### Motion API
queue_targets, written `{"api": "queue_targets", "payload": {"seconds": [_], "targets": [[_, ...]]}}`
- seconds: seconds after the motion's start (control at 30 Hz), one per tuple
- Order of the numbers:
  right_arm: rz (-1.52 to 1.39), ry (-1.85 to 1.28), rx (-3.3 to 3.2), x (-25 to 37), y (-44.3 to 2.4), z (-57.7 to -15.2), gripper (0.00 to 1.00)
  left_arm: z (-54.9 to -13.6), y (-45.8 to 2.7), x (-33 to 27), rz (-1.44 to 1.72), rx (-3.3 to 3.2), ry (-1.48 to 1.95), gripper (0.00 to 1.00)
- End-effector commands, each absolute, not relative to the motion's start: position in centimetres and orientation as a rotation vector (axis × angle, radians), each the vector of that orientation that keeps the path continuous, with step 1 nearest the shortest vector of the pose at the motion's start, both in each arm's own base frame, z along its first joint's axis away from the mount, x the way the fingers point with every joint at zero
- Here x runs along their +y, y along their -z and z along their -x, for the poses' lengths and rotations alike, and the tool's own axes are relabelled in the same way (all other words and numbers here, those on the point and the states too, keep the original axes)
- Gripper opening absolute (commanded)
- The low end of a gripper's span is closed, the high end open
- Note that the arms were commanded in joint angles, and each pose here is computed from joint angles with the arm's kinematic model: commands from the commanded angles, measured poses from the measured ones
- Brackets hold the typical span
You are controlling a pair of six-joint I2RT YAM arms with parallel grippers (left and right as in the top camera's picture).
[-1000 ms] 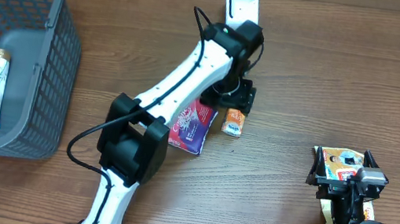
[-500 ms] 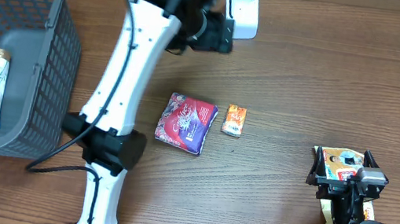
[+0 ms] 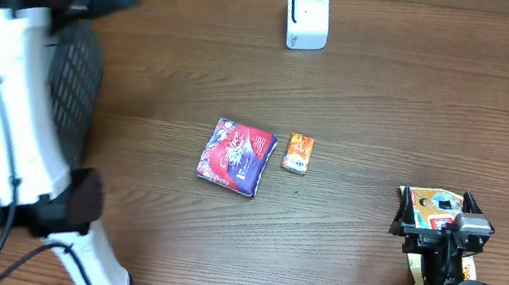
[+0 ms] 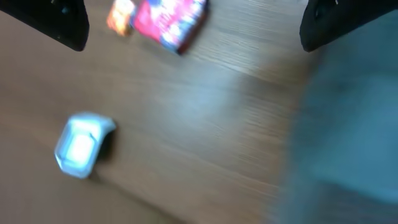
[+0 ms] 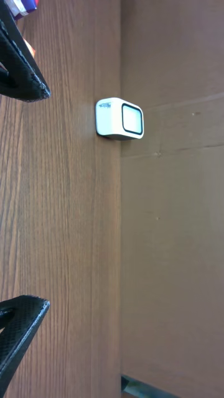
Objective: Scan the item barcode
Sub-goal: 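Move the left gripper back into the basket over the white tube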
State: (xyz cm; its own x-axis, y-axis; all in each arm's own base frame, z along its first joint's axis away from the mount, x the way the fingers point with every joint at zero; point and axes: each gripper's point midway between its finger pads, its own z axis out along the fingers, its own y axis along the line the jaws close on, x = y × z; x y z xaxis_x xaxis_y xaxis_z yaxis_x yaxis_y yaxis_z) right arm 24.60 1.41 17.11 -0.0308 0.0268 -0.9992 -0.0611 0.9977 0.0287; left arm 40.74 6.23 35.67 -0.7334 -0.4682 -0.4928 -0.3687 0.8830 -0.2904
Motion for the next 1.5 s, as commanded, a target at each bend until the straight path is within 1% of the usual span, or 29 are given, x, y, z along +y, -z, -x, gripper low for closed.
{"api": "queue_targets", "payload": {"seconds": [0.0, 0.1, 0.23, 0.3, 0.4, 0.47, 0.6, 0.9, 1.3, 1.47], "targets": [[0.033, -0.07, 1.594, 1.5, -17.0, -24.6, 1.0, -38.9, -37.3, 10.6, 0.694, 2.4, 0.164, 1.0], [0.033, -0.07, 1.594, 1.5, -17.0, -24.6, 1.0, -37.9, -36.6, 14.0, 0.808, 2.385, 0.132, 1.0], [0.033, -0.07, 1.594, 1.5, -17.0, -24.6, 1.0, -37.6, -34.6, 16.5, 0.902, 2.416, 0.097, 1.0], [0.033, -0.07, 1.594, 1.5, -17.0, -24.6, 1.0, -37.4, -33.7, 18.3, 0.947, 2.424, -0.008, 1.0], [0.033, -0.07, 1.594, 1.5, -17.0, -24.6, 1.0, -36.9, -33.0, 21.7, 1.036, 2.391, -0.253, 1.0], [0.033, -0.07, 1.594, 1.5, -17.0, -24.6, 1.0, -36.9, -32.8, 23.0, 1.066, 2.375, -0.343, 1.0], [0.033, -0.07, 1.594, 1.5, -17.0, -24.6, 1.0, -37.1, -31.2, 24.3, 1.11, 2.394, -0.413, 1.0], [0.033, -0.07, 1.594, 1.5, -17.0, -24.6, 1.0, -36.5, -25.6, 26.7, 1.26, 2.514, -0.478, 1.0], [0.033, -0.07, 1.594, 1.5, -17.0, -24.6, 1.0, -33.7, -24.2, 29.7, 1.423, 2.497, -0.491, 1.0], [0.033, -0.07, 1.594, 1.5, -17.0, -24.6, 1.0, -33.0, -22.2, 29.7, 1.476, 2.55, -0.408, 1.0]]}}
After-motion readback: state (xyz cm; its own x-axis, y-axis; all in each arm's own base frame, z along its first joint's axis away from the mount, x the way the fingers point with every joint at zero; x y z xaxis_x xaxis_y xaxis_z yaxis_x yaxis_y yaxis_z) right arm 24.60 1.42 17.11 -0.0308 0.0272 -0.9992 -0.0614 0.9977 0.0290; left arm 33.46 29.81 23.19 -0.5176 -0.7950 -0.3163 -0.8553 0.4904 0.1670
